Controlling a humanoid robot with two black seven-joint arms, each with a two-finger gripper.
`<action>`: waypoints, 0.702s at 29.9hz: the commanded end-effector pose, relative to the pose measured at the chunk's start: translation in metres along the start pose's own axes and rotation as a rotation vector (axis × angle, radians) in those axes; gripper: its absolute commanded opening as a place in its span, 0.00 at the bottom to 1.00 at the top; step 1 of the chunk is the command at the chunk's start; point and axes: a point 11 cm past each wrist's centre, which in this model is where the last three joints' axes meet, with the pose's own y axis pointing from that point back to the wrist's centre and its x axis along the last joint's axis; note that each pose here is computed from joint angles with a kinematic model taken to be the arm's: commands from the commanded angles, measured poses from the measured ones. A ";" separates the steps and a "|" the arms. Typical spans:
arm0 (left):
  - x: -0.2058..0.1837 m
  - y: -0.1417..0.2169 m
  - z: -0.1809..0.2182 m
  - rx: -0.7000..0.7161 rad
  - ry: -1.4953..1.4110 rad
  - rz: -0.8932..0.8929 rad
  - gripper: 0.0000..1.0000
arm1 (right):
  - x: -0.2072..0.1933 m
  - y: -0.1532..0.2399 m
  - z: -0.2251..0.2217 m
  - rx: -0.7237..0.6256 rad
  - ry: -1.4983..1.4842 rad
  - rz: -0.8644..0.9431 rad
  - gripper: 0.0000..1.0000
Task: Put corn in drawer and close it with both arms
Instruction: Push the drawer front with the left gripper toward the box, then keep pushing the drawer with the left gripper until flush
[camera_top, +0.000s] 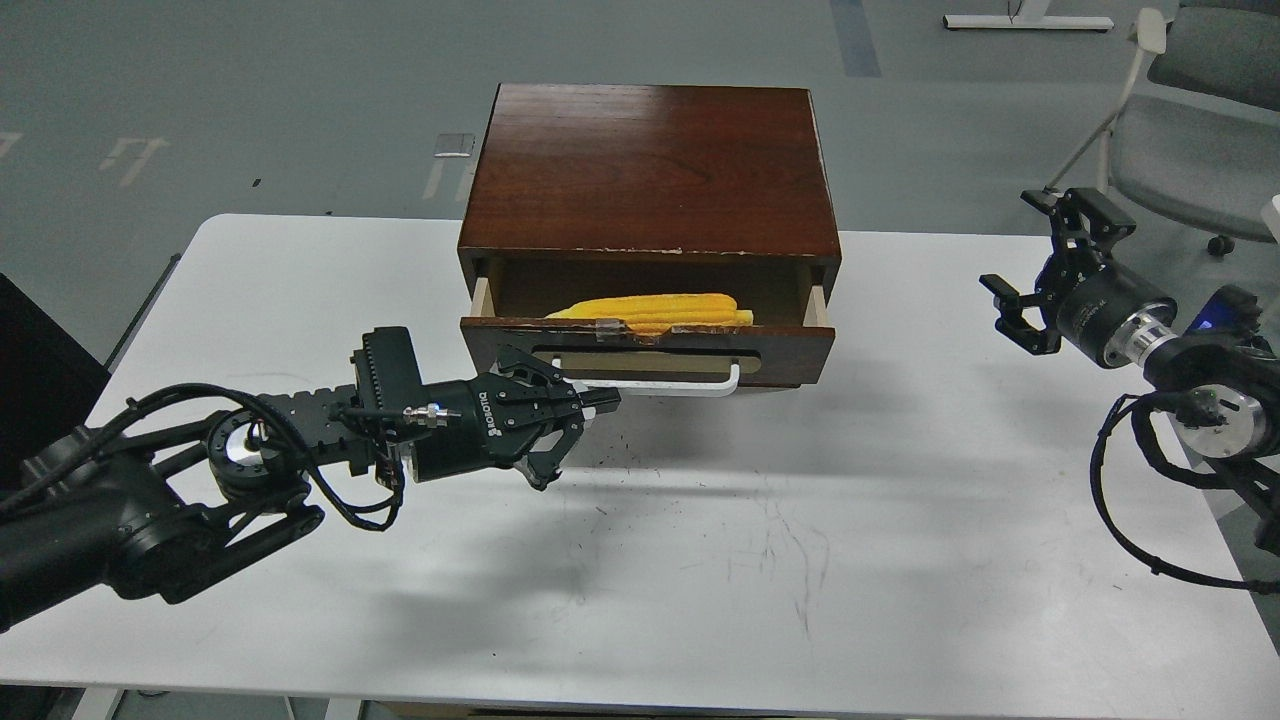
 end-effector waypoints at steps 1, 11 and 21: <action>0.004 -0.004 -0.004 0.004 -0.008 0.006 0.00 | 0.000 0.000 0.000 -0.001 0.000 0.001 1.00; 0.010 -0.008 -0.009 0.012 -0.021 0.012 0.00 | 0.000 0.001 0.005 -0.008 -0.004 0.001 1.00; 0.014 -0.020 -0.012 0.013 -0.026 0.021 0.00 | 0.000 0.001 0.005 -0.009 -0.004 0.001 1.00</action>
